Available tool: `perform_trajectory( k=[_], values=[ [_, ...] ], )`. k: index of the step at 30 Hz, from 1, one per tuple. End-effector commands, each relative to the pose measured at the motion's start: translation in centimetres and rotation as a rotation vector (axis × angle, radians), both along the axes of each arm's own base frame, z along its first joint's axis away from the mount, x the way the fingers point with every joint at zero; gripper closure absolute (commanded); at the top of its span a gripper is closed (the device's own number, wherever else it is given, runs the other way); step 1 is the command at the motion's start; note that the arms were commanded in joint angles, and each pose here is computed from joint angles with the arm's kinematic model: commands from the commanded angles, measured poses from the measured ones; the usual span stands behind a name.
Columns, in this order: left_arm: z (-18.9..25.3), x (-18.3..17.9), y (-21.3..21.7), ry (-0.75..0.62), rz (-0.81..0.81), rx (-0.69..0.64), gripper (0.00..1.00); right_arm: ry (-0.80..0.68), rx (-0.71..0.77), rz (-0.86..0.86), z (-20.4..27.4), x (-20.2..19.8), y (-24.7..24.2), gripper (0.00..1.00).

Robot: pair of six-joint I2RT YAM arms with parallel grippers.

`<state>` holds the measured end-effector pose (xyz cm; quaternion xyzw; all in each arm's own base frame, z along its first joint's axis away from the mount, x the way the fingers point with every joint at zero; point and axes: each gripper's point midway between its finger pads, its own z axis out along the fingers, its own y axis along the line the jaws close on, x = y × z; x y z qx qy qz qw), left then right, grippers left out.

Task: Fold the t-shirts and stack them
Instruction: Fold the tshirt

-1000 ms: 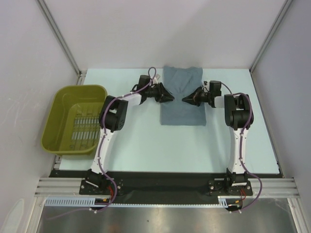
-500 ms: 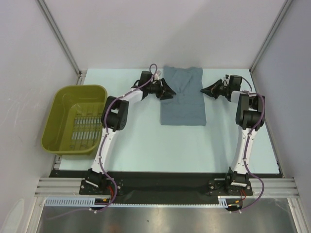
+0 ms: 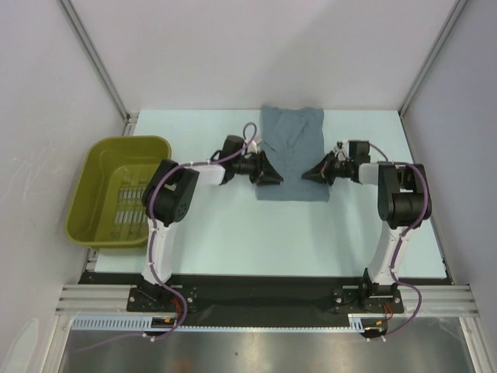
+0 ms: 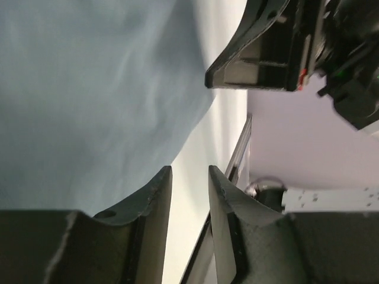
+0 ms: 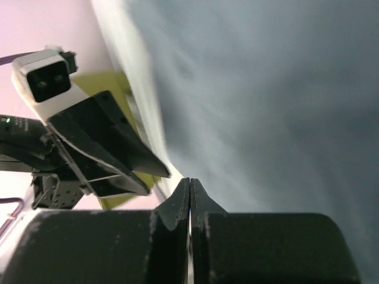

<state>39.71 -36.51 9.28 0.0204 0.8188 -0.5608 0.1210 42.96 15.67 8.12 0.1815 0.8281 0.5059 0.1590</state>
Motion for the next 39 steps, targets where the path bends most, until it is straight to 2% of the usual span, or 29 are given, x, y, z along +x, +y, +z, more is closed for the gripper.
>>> perform_trajectory(
  k=[1, 5, 9, 13, 14, 15, 16, 18, 22, 26, 27, 29, 31, 34, 37, 39],
  values=[
    [-2.5, -2.9, -0.1, 0.048, -0.042, -0.026, 0.64, 0.073, 0.066, 0.055, -3.3, -2.9, -0.2, 1.0],
    [-7.5, -4.1, 2.4, 0.162, -0.043, 0.074, 0.67, 0.141, 0.041, 0.011, -6.6, -6.0, -1.9, 1.0],
    [-9.0, -5.1, 4.3, 0.151, -0.052, 0.17, 0.69, 0.147, 0.006, -0.045, -6.8, -7.0, -4.6, 1.0],
    [-7.1, -7.5, 5.0, 0.104, -0.105, 0.223, 0.69, 0.193, -0.1, -0.11, -6.4, -8.6, -7.6, 1.0],
    [-6.3, -7.9, 4.9, 0.087, -0.114, 0.223, 0.69, 0.156, -0.119, -0.111, -5.3, -8.4, -7.8, 1.0],
    [-5.4, -8.0, 4.8, 0.051, -0.127, 0.222, 0.68, 0.096, -0.152, -0.072, -4.2, -7.8, -7.3, 1.0],
    [-4.1, -8.4, 4.1, 0.029, -0.151, 0.221, 0.67, 0.099, -0.172, -0.045, -3.6, -8.0, -6.6, 1.0],
    [-1.2, -8.3, 3.1, -0.024, -0.169, 0.197, 0.65, 0.032, -0.186, 0.048, -1.4, -8.0, -3.4, 1.0],
    [3.0, -6.0, 0.5, -0.068, -0.144, 0.073, 0.63, -0.04, -0.152, 0.078, 1.3, -6.1, 1.1, 1.0],
    [0.7, -3.5, -0.7, 0.015, -0.108, 0.042, 0.62, 0.04, -0.069, 0.106, -1.4, -4.7, 2.9, 1.0],
    [-1.4, -3.2, -0.6, 0.07, -0.091, 0.057, 0.62, 0.056, -0.067, 0.112, -2.4, -4.6, 3.0, 1.0],
    [-2.7, -2.1, -0.3, 0.088, -0.071, 0.07, 0.63, 0.114, -0.073, 0.116, -4.9, -4.9, 2.5, 1.0],
    [-5.1, -1.8, 0.7, 0.116, -0.066, 0.145, 0.65, 0.157, -0.072, 0.104, -5.8, -5.7, 1.9, 1.0],
    [-6.5, -3.1, 2.1, 0.101, -0.109, 0.239, 0.65, 0.181, -0.099, 0.066, -6.0, -7.5, 0.1, 1.0],
    [-7.1, -5.0, 3.8, 0.07, -0.14, 0.312, 0.65, 0.144, -0.196, 0.076, -4.4, -8.5, -1.5, 1.0],
    [-5.6, -5.6, 4.5, 0.023, -0.145, 0.33, 0.64, 0.153, -0.243, 0.079, -3.1, -9.3, -2.0, 1.0]
  ],
)
